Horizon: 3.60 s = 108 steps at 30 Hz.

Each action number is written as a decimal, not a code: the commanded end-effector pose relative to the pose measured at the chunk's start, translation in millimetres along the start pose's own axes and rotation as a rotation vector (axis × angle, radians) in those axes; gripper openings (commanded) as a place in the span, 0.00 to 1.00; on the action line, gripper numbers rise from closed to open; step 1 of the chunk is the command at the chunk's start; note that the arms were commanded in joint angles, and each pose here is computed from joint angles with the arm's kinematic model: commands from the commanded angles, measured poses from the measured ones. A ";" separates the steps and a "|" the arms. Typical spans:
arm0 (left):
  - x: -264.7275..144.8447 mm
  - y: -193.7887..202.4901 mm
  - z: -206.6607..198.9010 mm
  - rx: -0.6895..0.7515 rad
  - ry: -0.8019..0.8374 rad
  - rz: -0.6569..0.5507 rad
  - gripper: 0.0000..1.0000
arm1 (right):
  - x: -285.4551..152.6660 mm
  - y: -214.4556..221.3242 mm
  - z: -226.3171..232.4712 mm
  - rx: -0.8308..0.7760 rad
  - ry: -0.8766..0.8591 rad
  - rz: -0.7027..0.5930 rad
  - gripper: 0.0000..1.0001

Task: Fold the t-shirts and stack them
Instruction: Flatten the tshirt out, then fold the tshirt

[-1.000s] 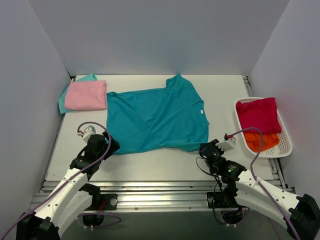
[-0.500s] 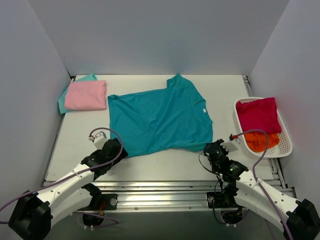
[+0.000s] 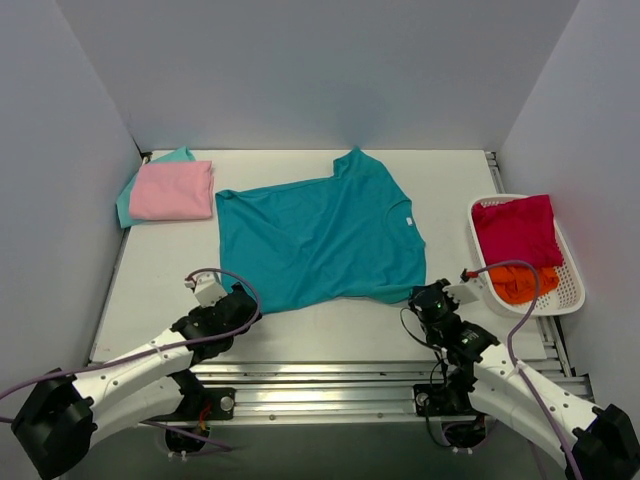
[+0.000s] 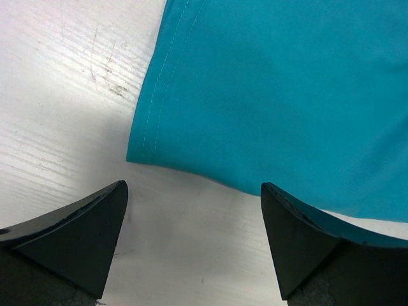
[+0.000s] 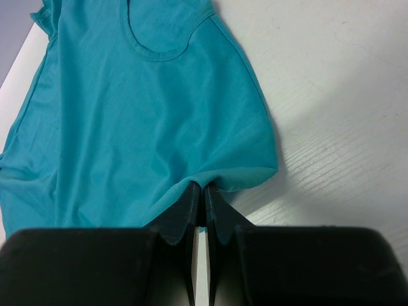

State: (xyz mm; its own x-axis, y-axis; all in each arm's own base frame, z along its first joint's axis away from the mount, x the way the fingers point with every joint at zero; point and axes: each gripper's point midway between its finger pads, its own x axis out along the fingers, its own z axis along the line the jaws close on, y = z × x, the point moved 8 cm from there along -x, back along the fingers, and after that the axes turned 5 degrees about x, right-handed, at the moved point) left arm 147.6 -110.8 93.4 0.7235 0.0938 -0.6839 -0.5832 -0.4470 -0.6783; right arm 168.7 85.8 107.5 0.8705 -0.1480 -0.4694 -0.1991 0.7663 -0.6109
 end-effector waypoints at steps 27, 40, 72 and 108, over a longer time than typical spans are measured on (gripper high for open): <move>16.2 11.0 -16.0 -0.033 -0.057 -0.069 0.51 | -1.0 -10.6 -13.7 0.057 0.031 -0.043 0.00; -1.3 -6.4 -21.1 -0.012 -0.028 -0.085 0.02 | -9.1 -18.3 -12.5 0.079 0.017 -0.056 0.00; -17.7 -87.2 -44.7 -0.119 0.138 -0.253 0.02 | 9.3 -38.7 89.5 -0.002 -0.103 -0.076 0.00; 103.1 -142.8 -56.1 -0.256 0.067 -0.282 0.02 | 148.0 1.2 175.0 -0.056 0.024 -0.175 0.00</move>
State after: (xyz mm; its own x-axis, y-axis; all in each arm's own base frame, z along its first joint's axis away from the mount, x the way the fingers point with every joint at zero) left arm 305.3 -83.8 116.5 0.8235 0.2225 -0.5219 -0.3078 -0.5975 -0.7404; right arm 358.9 176.7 128.0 0.8669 -0.2516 -0.4303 -0.1564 0.6825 -0.7140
